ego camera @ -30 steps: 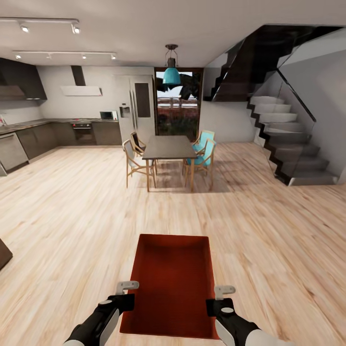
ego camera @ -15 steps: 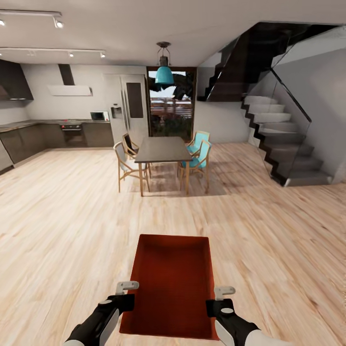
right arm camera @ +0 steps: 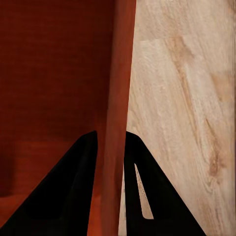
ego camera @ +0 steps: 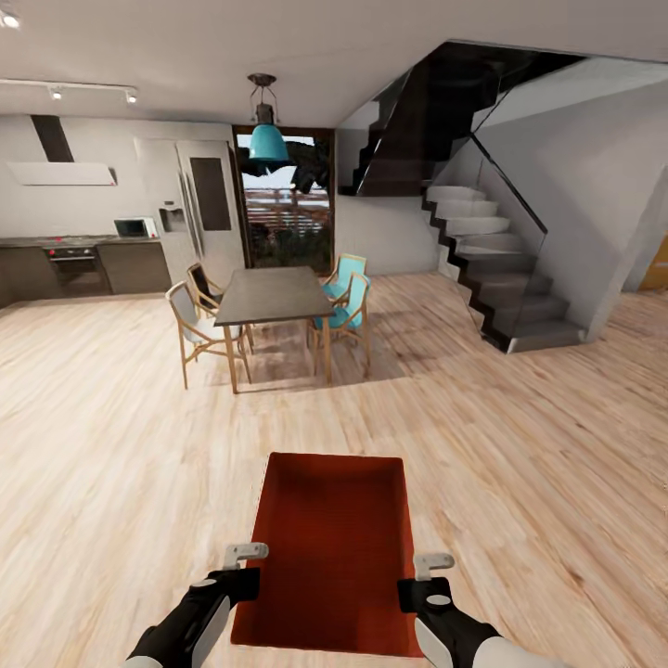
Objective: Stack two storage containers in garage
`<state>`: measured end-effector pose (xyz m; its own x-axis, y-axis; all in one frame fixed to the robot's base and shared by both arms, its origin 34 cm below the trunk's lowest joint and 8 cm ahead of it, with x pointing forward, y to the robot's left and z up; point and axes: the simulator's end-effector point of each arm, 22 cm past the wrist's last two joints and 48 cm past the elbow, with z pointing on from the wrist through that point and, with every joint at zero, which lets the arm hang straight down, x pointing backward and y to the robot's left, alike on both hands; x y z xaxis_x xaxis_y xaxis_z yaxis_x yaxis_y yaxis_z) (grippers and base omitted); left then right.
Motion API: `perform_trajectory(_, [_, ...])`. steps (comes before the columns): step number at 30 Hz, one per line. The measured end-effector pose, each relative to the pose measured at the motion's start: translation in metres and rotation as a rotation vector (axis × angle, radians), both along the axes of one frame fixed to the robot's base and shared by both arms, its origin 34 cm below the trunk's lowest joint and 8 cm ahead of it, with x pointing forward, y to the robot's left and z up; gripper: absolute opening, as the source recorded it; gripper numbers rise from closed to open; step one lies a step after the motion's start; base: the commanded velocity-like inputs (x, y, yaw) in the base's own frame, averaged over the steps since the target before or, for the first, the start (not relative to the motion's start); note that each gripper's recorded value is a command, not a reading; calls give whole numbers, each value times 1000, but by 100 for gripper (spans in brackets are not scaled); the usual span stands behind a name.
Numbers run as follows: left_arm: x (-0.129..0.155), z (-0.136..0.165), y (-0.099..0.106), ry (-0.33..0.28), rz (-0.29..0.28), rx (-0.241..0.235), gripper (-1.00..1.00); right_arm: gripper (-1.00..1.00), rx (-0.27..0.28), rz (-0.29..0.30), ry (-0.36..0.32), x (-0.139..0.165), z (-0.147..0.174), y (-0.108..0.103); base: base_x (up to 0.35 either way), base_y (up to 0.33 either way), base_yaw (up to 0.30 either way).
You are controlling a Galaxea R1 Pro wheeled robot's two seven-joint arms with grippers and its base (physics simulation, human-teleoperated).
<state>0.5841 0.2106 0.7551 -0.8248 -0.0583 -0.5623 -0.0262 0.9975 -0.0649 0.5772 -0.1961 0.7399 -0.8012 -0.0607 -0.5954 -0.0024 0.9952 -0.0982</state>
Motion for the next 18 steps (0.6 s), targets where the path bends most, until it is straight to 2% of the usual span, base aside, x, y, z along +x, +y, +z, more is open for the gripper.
perform_trajectory(18, [0, 0, 0, 0, 0, 0, -100, -100, 0, 0, 0, 0, 0, 0, 322, 0, -268])
